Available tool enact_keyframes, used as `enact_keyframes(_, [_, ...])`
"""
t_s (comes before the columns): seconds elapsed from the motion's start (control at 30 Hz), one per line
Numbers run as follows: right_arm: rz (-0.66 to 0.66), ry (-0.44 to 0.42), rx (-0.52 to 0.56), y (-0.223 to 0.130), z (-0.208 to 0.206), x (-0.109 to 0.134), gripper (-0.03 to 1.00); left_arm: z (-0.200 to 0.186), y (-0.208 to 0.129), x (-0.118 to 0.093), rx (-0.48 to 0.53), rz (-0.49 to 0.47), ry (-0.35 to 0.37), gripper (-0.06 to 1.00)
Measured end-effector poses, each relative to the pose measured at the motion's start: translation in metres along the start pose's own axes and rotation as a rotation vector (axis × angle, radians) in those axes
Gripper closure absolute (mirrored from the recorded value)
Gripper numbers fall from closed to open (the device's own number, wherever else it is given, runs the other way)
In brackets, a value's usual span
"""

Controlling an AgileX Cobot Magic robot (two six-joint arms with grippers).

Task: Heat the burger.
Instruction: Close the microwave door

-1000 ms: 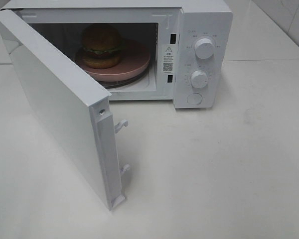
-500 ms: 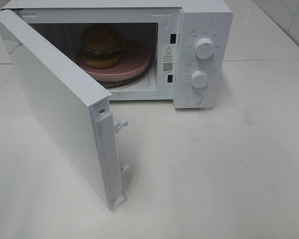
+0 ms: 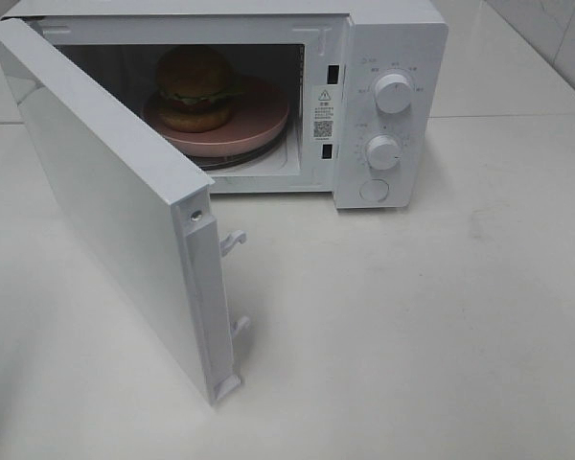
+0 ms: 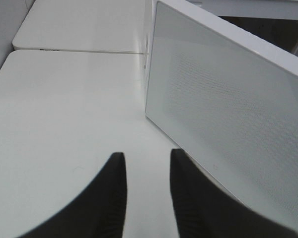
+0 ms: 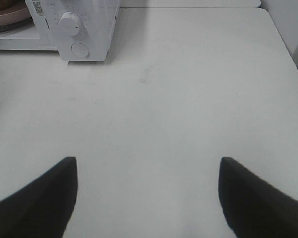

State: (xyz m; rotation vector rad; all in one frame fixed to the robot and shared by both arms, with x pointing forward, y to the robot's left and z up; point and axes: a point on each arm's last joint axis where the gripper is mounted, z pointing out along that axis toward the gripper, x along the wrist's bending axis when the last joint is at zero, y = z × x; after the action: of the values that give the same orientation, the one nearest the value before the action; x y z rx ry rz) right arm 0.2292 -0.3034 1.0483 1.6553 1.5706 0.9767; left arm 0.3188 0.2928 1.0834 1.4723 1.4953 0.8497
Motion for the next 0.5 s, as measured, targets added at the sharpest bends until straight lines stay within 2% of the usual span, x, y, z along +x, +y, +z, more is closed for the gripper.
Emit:
enact_keyframes(0.03, [0.000,0.000,0.000,0.000,0.000,0.000,0.22,0.006,0.002,0.001,-0.007,-0.003,0.005,0.73])
enact_keyframes(0.07, [0.000,0.000,0.000,0.000,0.000,0.000,0.22,0.009,0.002,0.002,-0.013,-0.005,0.008,0.83])
enact_keyframes(0.17, [0.000,0.000,0.000,0.000,0.000,0.000,0.22,0.018,0.000,0.003,-0.011,-0.010,0.016,0.87])
enact_keyframes(0.2, [0.000,0.000,0.000,0.000,0.000,0.000,0.22,0.022,0.000,0.004,-0.013,-0.011,0.020,0.93])
enact_keyframes(0.43, [0.000,0.000,0.000,0.000,0.000,0.000,0.22,0.049,-0.006,0.011,-0.065,-0.023,0.053,0.94])
enact_keyframes(0.5, [0.000,0.000,0.000,0.000,0.000,0.000,0.22,0.058,-0.008,0.014,-0.107,-0.025,0.070,0.94])
